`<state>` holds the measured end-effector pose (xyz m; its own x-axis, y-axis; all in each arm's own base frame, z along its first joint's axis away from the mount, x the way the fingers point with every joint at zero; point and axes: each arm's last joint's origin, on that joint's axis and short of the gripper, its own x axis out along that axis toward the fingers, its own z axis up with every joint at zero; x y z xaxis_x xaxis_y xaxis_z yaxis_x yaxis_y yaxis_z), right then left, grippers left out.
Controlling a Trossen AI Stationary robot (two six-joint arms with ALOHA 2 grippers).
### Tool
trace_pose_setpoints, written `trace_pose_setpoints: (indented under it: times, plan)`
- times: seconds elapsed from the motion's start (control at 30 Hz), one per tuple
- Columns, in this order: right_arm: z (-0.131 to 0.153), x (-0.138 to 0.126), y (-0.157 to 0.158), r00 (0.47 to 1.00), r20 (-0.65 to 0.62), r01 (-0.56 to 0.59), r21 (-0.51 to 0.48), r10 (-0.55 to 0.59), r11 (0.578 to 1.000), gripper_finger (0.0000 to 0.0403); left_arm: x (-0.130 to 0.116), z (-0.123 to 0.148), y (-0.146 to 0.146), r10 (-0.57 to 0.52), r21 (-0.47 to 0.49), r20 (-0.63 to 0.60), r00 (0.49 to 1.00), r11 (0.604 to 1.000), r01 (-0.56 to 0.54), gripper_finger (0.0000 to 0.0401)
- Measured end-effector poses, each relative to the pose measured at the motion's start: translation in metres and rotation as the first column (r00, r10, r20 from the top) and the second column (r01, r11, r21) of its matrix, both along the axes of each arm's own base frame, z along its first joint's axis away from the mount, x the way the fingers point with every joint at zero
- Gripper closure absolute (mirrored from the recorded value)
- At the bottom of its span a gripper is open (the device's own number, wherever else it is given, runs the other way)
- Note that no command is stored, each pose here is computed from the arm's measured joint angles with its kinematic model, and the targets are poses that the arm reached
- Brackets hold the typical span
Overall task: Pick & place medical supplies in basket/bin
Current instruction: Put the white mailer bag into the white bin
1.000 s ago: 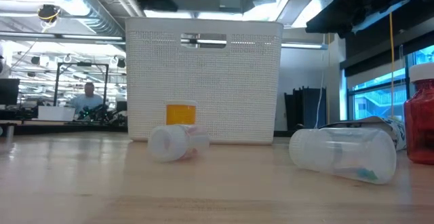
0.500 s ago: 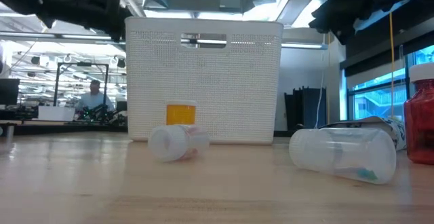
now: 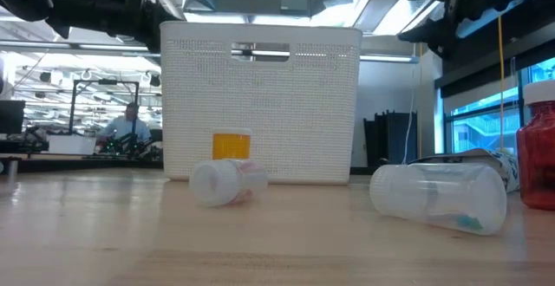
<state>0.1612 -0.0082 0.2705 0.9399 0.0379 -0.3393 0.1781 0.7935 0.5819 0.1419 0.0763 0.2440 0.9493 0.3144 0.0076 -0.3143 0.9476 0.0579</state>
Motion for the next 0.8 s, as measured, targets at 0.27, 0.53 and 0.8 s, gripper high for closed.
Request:
trace_pose_setpoints:
  times: [0.27,0.53,0.8]
  plan:
    - [0.025,-0.001,-0.001,0.996,0.024,0.081,0.076,-0.083,0.994,0.0065,0.000,0.000,0.000,0.003,0.008,-0.004,1.000,1.000,-0.003,0.0397]
    - [0.047,-0.007,-0.008,0.783,-0.487,0.439,-0.007,-0.386,0.899,0.0082,0.000,-0.001,0.000,0.003,0.010,-0.013,1.000,1.000,-0.003,0.0399]
    - [0.030,0.014,-0.009,0.465,-0.800,0.452,-0.152,-0.378,0.879,0.0085,0.000,-0.004,0.000,0.004,0.017,-0.046,0.999,1.000,-0.003,0.0397]
